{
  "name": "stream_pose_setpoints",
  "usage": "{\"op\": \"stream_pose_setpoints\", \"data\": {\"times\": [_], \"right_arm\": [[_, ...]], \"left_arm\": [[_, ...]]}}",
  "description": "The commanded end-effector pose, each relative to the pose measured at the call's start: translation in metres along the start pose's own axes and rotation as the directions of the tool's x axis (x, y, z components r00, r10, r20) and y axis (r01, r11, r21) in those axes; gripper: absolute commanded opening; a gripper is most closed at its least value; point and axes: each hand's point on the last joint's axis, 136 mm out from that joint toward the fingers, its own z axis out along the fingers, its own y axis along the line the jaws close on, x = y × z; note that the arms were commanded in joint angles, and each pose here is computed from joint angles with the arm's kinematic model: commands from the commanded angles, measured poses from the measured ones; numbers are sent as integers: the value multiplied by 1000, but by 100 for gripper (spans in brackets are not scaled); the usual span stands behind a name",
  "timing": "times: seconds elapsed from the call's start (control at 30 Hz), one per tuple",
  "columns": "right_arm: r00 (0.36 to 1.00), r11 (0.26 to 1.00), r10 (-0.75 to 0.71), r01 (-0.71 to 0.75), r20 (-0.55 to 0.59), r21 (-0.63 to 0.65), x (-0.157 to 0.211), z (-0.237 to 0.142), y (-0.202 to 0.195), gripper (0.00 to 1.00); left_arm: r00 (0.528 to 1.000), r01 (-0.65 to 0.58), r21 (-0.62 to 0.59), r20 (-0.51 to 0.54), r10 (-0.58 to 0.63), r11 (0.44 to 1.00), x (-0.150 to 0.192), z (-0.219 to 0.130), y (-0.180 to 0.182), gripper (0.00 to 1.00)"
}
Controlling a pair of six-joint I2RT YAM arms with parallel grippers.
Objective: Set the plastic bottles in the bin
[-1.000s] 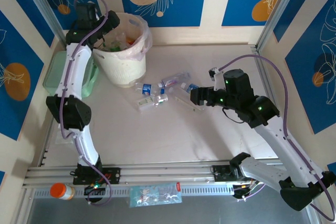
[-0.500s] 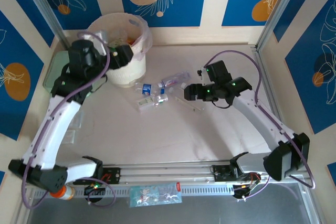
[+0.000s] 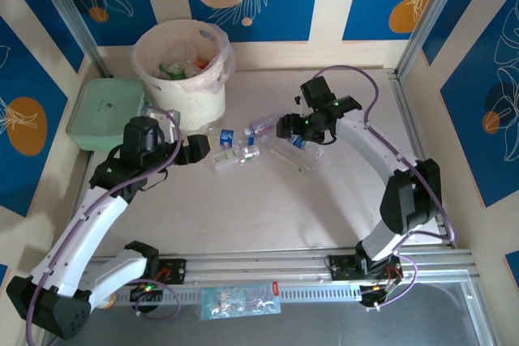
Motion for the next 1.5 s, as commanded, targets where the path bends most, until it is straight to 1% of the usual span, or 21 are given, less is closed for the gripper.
{"op": "stream_pose_setpoints", "data": {"times": [0.0, 0.13, 0.3, 0.4, 0.5, 0.57, 0.8, 1.0, 1.17, 1.33, 1.47], "right_arm": [[999, 992, -44, 47, -25, 113, -8, 10, -26, 79], [994, 987, -48, 63, -102, 146, -8, 31, -49, 82], [987, 979, -44, 74, -157, 191, -14, 50, -70, 86], [981, 979, -48, 84, -189, 187, -17, 61, -72, 91], [975, 972, -66, 112, -214, 206, -20, 70, -78, 93], [968, 963, -87, 142, -236, 228, -19, 75, -82, 93], [951, 968, -94, 156, -294, 196, -7, 94, -78, 93], [945, 974, -78, 140, -317, 178, 2, 105, -78, 89], [948, 980, -56, 112, -312, 167, 4, 106, -78, 82], [950, 979, -46, 105, -310, 176, 8, 107, -81, 70], [952, 974, -14, 82, -306, 211, 10, 105, -91, 67]], "left_arm": [[996, -87, 101, 10, 87, 991, 7, -6, -18, 88], [990, -138, 134, 0, 139, 981, 16, -3, -23, 88], [986, -167, 112, -7, 169, 980, 26, 3, -17, 88], [984, -176, 113, -8, 178, 978, 29, 4, -16, 89], [982, -188, 113, -4, 190, 976, 31, 3, -16, 89], [981, -194, 119, -1, 195, 974, 32, 3, -17, 89], [979, -202, 124, 3, 203, 971, 32, 3, -18, 89], [979, -204, 132, 3, 205, 970, 32, 5, -20, 89], [978, -207, 132, 5, 208, 969, 31, 5, -20, 89], [979, -203, 143, 0, 205, 969, 33, 6, -21, 89], [979, -203, 143, 0, 206, 969, 33, 7, -21, 89]]}}
